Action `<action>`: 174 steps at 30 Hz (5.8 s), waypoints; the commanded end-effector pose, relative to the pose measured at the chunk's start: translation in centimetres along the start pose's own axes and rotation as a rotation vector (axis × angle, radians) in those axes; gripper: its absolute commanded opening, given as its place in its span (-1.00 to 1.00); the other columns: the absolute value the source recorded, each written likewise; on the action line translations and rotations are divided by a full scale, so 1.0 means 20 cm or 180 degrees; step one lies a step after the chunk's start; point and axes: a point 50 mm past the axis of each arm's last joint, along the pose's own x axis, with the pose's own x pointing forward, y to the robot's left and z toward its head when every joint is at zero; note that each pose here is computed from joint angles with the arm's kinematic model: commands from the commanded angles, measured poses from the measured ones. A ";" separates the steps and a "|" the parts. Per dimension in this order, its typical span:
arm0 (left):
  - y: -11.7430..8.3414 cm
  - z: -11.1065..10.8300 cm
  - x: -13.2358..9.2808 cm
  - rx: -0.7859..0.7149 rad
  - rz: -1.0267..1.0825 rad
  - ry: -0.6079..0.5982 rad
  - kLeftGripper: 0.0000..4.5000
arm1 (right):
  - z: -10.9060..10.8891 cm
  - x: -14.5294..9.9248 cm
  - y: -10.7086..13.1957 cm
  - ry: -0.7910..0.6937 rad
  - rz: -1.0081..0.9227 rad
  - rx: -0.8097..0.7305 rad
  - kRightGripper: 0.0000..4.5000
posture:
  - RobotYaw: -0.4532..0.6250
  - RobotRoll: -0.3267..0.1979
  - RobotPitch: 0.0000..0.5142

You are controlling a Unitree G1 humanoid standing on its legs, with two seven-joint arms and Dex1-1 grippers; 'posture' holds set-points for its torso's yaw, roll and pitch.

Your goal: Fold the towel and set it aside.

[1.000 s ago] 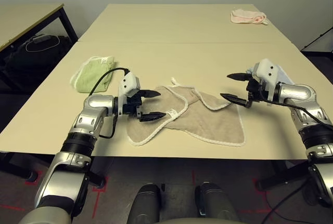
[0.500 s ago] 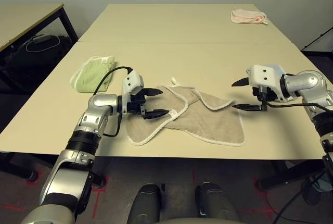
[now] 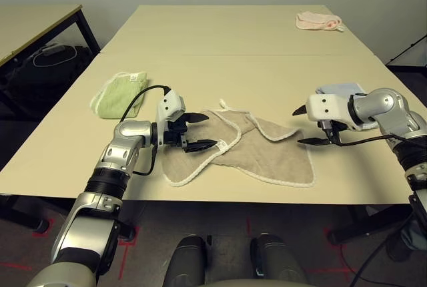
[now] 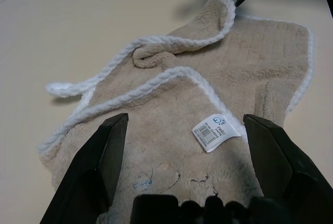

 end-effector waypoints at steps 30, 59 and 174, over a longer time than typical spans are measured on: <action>0.00 0.08 0.06 -0.0326 0.0145 0.0014 1.00 | -0.02 0.02 0.01 -0.0990 -0.0641 0.1152 -0.97 | -0.15 0.25 -0.99; -0.01 0.04 0.08 -0.0249 0.0168 0.0138 1.00 | 0.53 -0.33 -0.43 -0.2642 -0.3159 -0.0164 -0.97 | -0.17 0.25 -0.99; 0.01 0.12 0.23 -0.0449 0.0440 -0.0521 1.00 | 0.80 -0.59 -0.57 -0.1097 -0.4130 -0.4192 -0.97 | -0.12 0.25 -0.87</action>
